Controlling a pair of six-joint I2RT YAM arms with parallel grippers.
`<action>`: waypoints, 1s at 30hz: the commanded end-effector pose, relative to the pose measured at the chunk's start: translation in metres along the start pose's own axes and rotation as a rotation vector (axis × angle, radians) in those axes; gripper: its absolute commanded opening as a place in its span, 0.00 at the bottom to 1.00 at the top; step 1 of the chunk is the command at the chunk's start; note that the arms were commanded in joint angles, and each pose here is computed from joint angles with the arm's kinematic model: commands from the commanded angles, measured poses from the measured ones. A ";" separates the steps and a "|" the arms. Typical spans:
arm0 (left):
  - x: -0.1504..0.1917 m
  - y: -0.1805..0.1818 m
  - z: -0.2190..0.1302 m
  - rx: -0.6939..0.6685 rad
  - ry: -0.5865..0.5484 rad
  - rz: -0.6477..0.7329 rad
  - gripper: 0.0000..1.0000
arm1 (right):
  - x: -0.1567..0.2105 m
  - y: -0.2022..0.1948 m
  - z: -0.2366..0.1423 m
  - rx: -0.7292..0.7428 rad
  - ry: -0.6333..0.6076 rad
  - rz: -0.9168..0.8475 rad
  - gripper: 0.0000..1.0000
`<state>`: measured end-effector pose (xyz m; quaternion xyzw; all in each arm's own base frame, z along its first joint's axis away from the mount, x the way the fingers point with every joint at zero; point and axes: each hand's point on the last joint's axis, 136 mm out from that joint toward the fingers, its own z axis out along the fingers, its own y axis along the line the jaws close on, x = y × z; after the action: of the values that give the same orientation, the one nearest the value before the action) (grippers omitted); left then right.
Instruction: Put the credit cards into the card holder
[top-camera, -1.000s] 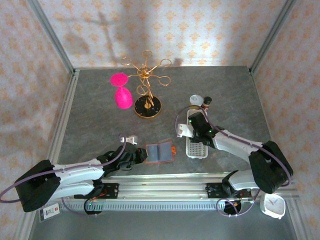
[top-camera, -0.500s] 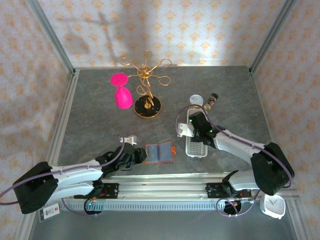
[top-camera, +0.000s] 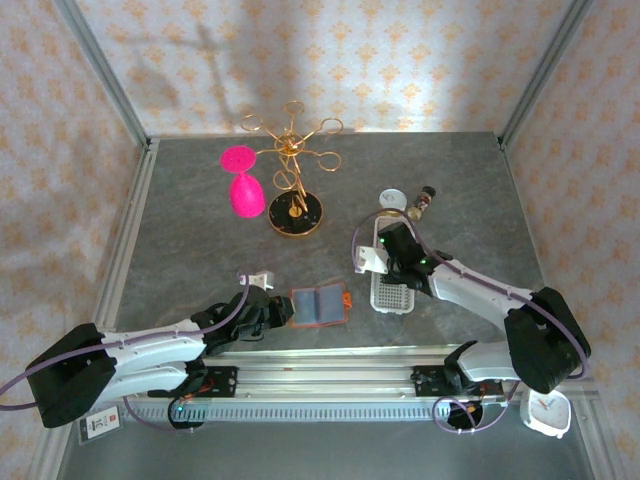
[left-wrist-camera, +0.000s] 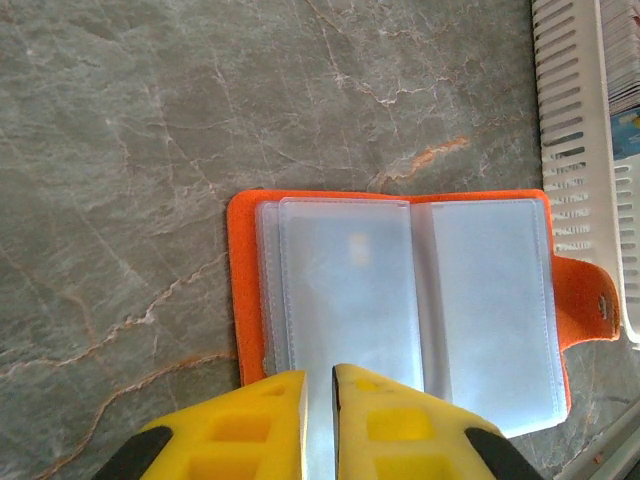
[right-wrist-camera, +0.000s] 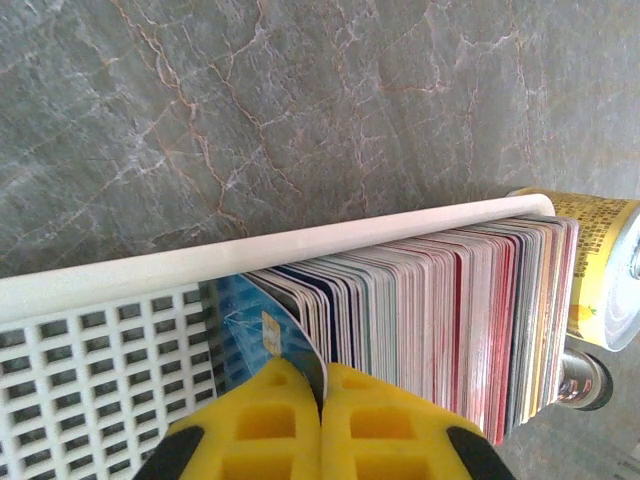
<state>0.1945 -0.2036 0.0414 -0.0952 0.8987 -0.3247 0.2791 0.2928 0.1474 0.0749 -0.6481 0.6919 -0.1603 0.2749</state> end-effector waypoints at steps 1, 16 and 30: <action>-0.001 0.003 -0.001 -0.003 -0.009 0.001 0.16 | -0.004 -0.019 -0.005 0.046 -0.002 0.018 0.00; -0.001 0.003 -0.002 -0.003 -0.009 0.009 0.15 | -0.012 -0.010 -0.026 -0.055 -0.046 0.040 0.00; -0.007 -0.008 -0.004 0.013 -0.016 0.018 0.16 | -0.002 0.004 -0.048 -0.075 -0.056 0.094 0.00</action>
<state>0.1949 -0.2040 0.0463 -0.0947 0.8951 -0.3308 0.2836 0.2649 0.1525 0.1182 -0.6389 0.7059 -0.0952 0.2905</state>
